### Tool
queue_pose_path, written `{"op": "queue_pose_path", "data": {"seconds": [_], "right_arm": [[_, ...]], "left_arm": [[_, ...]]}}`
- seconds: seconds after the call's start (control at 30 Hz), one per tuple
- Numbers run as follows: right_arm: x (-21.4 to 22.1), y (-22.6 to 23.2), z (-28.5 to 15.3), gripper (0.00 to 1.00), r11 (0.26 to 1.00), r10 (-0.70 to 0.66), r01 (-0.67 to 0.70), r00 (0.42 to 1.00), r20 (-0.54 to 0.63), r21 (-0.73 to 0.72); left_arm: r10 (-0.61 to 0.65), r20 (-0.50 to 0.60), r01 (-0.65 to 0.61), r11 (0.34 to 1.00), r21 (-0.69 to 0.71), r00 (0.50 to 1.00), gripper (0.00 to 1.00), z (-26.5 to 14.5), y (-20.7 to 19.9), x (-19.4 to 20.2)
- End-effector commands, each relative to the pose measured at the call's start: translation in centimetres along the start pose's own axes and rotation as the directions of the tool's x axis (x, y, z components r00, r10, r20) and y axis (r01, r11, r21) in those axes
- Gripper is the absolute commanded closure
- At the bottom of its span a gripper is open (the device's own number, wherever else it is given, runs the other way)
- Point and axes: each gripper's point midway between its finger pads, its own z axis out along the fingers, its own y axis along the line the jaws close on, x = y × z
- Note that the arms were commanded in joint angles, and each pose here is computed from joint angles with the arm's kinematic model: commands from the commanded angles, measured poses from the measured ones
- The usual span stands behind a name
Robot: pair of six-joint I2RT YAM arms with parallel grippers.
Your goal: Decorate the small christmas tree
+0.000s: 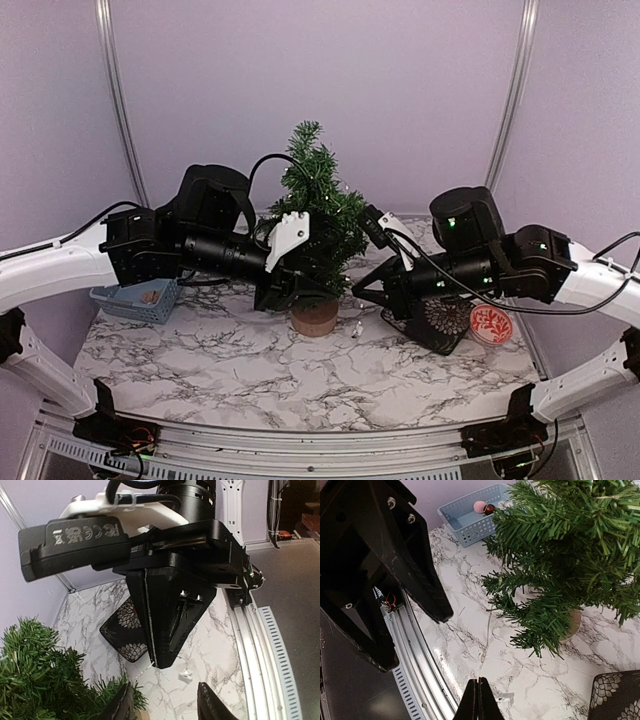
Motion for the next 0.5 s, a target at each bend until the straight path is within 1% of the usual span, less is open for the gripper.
{"op": "queue_pose_path", "data": {"seconds": [0.0, 0.13, 0.27, 0.47], "right_arm": [[-1.4, 0.9, -0.7, 1.0, 0.999, 0.006, -0.003, 0.998, 0.064, -0.053], [-1.4, 1.3, -0.5, 1.0, 0.997, 0.008, -0.003, 0.998, 0.064, -0.076], [-1.2, 1.6, -0.3, 1.0, 0.996, 0.007, -0.001, 0.998, 0.059, -0.095], [-1.2, 2.0, -0.5, 1.0, 0.993, 0.001, 0.007, 0.998, 0.063, -0.121]], "left_arm": [[0.183, -0.047, -0.186, 0.981, -0.056, 0.982, 0.57, 0.2, 0.5, -0.6], [0.263, -0.099, -0.27, 0.961, -0.065, 0.96, 0.59, 1.2, 0.3, 0.2], [0.302, -0.145, -0.316, 0.945, -0.083, 0.942, 0.64, 1.9, 0.9, 1.0], [0.373, -0.192, -0.394, 0.914, -0.091, 0.908, 0.69, 2.4, 1.5, 1.7]]}}
